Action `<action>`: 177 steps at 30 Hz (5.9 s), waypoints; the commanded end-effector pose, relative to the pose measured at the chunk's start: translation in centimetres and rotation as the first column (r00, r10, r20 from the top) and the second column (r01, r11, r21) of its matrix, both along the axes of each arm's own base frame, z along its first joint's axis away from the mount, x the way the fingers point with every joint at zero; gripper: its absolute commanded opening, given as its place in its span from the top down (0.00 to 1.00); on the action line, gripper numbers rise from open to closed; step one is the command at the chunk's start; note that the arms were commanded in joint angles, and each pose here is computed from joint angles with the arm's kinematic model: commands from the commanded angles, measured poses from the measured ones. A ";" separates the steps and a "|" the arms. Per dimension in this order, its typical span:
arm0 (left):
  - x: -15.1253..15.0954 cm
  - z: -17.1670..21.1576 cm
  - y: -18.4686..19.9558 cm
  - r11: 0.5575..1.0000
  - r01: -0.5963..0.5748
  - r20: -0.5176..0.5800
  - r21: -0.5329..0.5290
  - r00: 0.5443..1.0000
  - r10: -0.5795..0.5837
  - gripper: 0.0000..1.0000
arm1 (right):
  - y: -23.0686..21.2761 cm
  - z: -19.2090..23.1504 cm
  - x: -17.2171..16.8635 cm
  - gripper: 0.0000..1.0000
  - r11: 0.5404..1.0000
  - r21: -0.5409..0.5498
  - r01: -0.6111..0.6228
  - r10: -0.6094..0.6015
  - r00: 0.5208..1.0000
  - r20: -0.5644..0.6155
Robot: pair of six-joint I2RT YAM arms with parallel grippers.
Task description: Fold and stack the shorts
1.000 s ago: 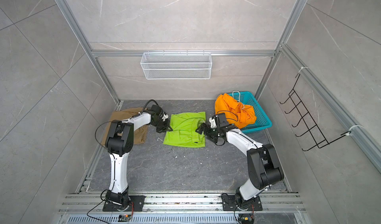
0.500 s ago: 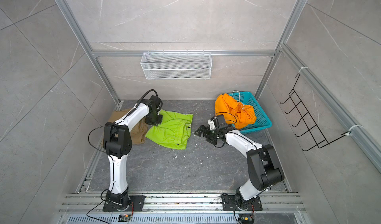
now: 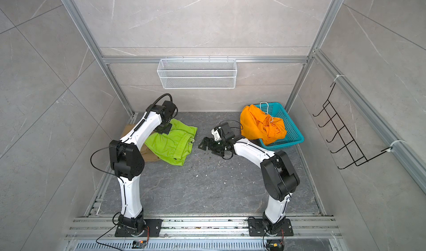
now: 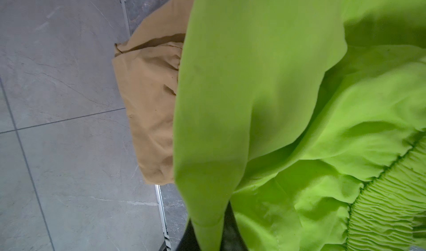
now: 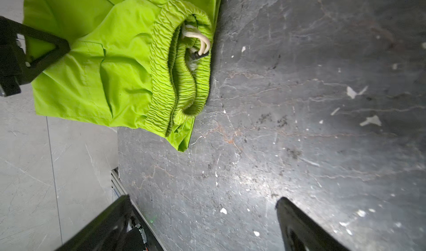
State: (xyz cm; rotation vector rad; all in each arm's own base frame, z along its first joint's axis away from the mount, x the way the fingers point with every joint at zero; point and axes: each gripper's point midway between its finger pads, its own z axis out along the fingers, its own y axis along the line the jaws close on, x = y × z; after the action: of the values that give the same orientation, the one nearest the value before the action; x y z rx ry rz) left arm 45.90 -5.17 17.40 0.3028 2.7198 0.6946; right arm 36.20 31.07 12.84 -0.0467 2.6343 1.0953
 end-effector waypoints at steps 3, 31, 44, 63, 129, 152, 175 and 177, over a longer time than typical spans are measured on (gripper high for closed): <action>0.5 5.6 0.7 1.000 -0.016 0.147 -0.018 0.989 0.018 1.00 | 1.1 0.3 0.7 0.00 1.000 0.006 -0.006 0.006 1.000 -0.008; -1.5 10.4 7.5 0.929 -0.119 0.227 -0.351 0.951 0.208 1.00 | 4.1 -0.1 0.6 0.00 0.999 0.018 -0.047 0.048 0.999 -0.026; -0.5 2.5 16.3 0.855 -0.309 0.080 -0.416 0.924 0.373 1.00 | 6.5 -1.1 -0.7 0.00 0.996 0.016 -0.091 0.092 0.994 -0.057; 1.3 -2.4 20.0 0.801 -0.424 0.036 -0.422 0.875 0.483 0.03 | 7.8 -1.4 -1.4 0.00 0.992 -0.020 -0.122 0.120 0.990 -0.078; -0.5 1.9 -20.3 0.840 0.441 0.351 -0.315 0.877 -0.329 0.00 | -37.4 -6.3 16.1 0.02 0.650 -0.382 0.657 -0.727 0.684 -0.060; -1.8 2.6 -21.2 0.787 0.433 0.393 -0.440 0.881 -0.265 0.00 | -37.0 8.9 16.3 1.00 0.647 -0.265 0.715 -0.693 0.696 0.188; -1.6 3.6 -12.8 0.598 0.123 0.255 -0.792 0.956 0.142 0.00 | -5.6 6.9 8.6 0.96 0.943 -0.233 0.237 -0.213 0.969 0.123; -2.0 3.3 -12.6 0.588 0.108 0.237 -0.802 0.960 0.147 0.00 | -4.0 3.4 7.1 0.78 0.950 -0.259 0.171 -0.166 0.985 0.042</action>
State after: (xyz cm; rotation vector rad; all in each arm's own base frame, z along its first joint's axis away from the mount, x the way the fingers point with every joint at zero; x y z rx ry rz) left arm 44.60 -16.60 18.67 -0.0200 2.4751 -0.3851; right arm 43.80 24.99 19.23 0.1000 2.6427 0.6180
